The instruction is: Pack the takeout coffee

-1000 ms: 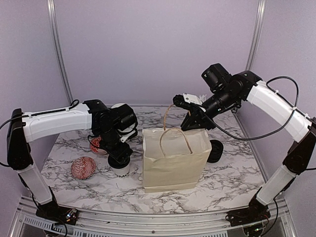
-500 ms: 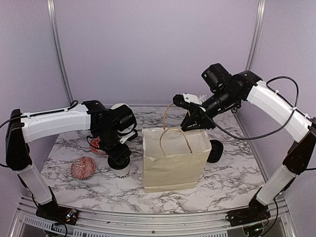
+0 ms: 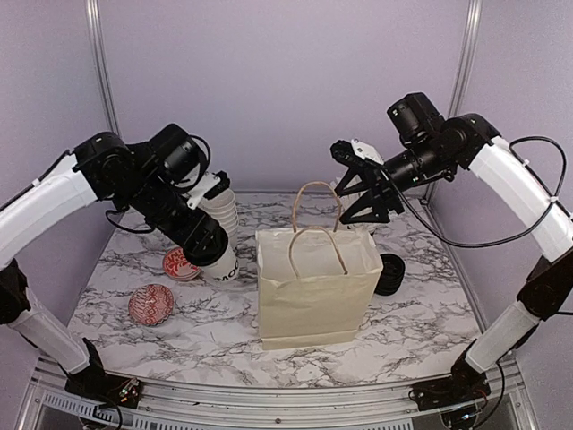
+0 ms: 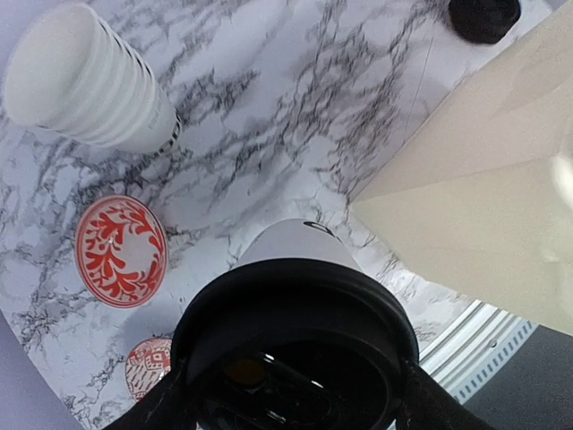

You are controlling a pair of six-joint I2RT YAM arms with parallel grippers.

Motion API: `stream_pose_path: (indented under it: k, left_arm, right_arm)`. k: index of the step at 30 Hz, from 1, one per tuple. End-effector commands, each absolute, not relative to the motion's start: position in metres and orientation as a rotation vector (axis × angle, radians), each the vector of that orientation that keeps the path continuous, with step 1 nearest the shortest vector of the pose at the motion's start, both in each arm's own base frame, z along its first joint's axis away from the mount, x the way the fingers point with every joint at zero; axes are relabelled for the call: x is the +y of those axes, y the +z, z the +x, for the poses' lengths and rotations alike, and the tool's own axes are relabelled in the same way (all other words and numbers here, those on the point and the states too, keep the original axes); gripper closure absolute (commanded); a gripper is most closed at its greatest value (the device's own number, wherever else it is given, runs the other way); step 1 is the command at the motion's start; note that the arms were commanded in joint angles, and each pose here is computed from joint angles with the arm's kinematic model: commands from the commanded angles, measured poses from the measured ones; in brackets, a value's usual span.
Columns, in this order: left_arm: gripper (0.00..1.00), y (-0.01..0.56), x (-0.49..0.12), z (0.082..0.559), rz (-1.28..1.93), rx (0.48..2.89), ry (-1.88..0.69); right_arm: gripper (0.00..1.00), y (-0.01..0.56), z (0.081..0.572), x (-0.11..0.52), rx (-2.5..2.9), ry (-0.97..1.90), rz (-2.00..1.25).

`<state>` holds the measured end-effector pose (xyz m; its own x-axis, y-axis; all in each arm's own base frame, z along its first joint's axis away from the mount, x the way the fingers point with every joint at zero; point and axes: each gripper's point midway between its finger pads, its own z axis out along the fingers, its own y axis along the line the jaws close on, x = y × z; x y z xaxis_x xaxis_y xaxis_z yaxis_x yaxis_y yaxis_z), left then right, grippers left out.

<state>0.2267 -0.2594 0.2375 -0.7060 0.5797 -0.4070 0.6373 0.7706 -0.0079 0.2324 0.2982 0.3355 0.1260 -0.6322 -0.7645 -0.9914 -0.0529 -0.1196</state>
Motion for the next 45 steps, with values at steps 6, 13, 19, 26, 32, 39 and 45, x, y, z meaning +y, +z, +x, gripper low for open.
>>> stream_pose_path:
  k: [6,13,19,26,32,39,45]
  left_arm:
    - [0.38,0.393,-0.247,0.208,0.767,2.219,-0.491]
    - [0.39,0.436,-0.29,0.191,0.884,2.062,-0.735]
    - [0.4,0.412,-0.343,0.187,1.029,2.072,-0.751]
    - [0.4,0.363,-0.377,0.19,1.129,2.163,-0.677]
    - [0.41,0.338,-0.389,0.195,1.144,2.206,-0.587]
    - [0.41,0.313,-0.396,0.189,1.194,2.248,-0.541]
    - [0.41,0.303,-0.401,0.189,1.214,2.246,-0.467]
  right_arm:
    - [0.32,0.381,0.253,0.265,1.552,0.732,-1.589]
    - [0.32,0.371,0.257,0.268,1.576,0.751,-1.578]
    - [0.34,0.367,0.262,0.263,1.614,0.704,-1.544]
    - [0.37,0.372,0.251,0.278,1.549,0.814,-1.579]
    - [0.45,0.365,0.239,0.313,1.536,0.857,-1.622]
    - [0.89,0.364,0.243,0.331,1.585,0.948,-1.588]
    - [1.0,0.379,0.23,0.339,1.542,1.015,-1.569]
